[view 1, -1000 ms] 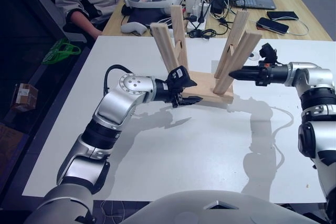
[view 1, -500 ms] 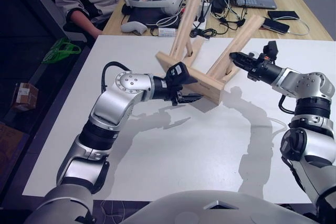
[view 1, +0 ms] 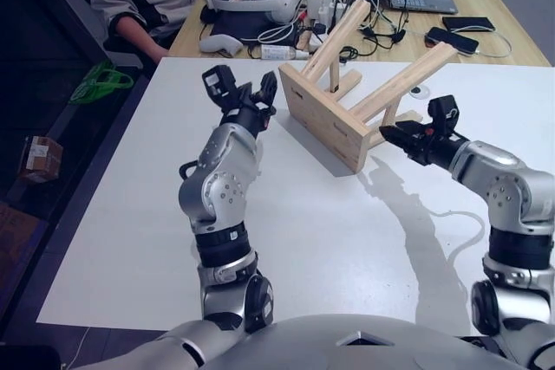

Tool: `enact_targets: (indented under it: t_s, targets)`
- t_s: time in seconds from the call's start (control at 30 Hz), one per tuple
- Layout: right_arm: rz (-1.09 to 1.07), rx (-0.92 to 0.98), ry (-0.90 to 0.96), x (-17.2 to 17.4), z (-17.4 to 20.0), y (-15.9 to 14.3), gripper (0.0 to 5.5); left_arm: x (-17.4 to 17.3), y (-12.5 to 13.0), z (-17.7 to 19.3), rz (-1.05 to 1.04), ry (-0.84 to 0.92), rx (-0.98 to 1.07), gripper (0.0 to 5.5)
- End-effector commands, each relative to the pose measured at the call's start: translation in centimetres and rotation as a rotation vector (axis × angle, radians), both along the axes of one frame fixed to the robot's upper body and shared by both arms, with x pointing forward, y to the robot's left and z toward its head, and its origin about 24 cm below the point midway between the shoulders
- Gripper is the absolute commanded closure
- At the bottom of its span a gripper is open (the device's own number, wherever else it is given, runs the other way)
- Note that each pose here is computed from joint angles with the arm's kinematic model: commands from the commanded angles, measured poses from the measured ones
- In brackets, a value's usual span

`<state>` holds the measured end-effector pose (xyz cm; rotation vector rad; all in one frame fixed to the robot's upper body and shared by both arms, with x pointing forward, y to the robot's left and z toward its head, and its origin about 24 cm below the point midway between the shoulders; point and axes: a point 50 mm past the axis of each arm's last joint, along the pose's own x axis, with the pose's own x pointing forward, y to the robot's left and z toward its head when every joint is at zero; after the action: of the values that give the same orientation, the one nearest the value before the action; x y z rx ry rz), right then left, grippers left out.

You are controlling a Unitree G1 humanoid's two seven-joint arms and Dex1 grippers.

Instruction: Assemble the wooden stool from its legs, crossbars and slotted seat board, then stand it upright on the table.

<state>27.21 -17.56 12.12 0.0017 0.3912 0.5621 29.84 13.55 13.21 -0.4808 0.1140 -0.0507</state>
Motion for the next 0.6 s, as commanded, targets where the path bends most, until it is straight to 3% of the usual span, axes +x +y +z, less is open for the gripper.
enact_targets:
  t_s: [0.03,0.13,0.33,0.5,0.6]
  targets:
    - [0.164,-0.543,-0.475,-1.9,2.7,0.3,3.02,-1.4,-1.1,-1.2,0.028,0.03,0.007,2.58]
    - [0.392,-0.966,-0.824,-1.3,3.4,1.0,3.02,-1.6,-1.2,-1.2,0.034,0.027,0.013,2.58]
    - [0.624,-1.402,-1.027,3.5,1.7,0.7,3.02,-0.9,-1.0,-1.2,0.054,0.023,-0.002,2.58]
    - [0.698,-1.402,-1.014,6.4,-0.7,1.8,3.02,-0.5,-1.3,-1.2,0.055,0.016,-0.001,2.58]
    - [0.557,-1.255,-0.938,7.9,-1.0,3.0,3.2,-0.4,-1.3,-1.1,0.053,0.011,0.003,2.58]
